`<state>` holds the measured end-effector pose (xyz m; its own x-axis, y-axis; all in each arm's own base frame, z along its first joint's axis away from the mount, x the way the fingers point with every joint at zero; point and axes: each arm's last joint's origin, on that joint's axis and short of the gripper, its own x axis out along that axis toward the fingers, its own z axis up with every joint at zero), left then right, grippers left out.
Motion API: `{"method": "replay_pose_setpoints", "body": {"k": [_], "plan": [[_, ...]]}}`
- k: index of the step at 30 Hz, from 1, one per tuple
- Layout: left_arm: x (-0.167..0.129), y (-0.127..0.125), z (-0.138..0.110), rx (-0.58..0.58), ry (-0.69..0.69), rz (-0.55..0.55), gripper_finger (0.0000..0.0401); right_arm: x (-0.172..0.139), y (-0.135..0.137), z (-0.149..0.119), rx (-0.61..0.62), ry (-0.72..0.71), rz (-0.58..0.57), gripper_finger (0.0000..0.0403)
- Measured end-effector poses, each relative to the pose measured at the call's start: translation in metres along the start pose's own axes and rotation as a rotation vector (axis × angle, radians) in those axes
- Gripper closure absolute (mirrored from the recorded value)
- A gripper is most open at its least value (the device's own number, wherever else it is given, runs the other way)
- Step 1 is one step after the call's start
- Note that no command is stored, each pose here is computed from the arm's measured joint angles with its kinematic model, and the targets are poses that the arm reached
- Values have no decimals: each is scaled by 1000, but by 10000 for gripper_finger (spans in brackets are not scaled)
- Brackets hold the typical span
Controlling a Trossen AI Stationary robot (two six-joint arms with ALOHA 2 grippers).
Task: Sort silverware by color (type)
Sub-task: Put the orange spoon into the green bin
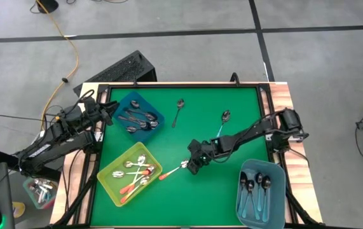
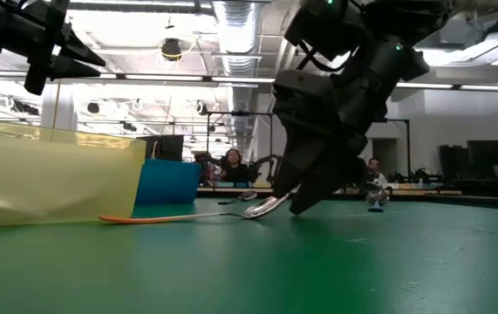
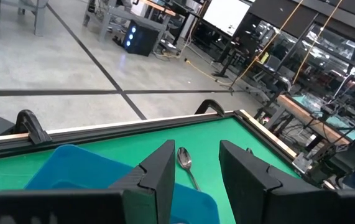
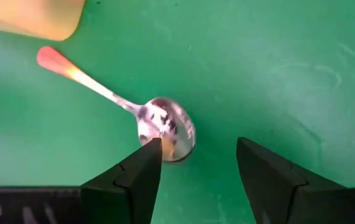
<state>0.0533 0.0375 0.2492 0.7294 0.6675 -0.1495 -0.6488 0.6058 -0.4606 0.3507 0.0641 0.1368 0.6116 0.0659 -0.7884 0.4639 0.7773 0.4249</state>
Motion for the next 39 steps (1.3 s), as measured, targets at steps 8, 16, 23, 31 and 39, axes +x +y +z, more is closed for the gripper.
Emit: {"method": "replay_pose_setpoints", "body": {"k": [8, 16, 23, 31, 39], "plan": [[0, 0, 0, 0, 0, 0, 291, 0, 2, -2, 12, -21, -9, 202], [0, 0, 0, -1, 0, 0, 291, 4, -1, -1, 46, -20, -24, 264], [0, 0, 0, -1, 0, 1, 291, 9, -2, -2, 48, -22, -22, 326], [0, 0, 0, -5, 0, 1, 291, 9, 1, -1, 36, -34, 4, 394], [0, 0, 0, -6, 0, 1, 291, 6, 1, 0, 37, -28, 4, 398]]}}
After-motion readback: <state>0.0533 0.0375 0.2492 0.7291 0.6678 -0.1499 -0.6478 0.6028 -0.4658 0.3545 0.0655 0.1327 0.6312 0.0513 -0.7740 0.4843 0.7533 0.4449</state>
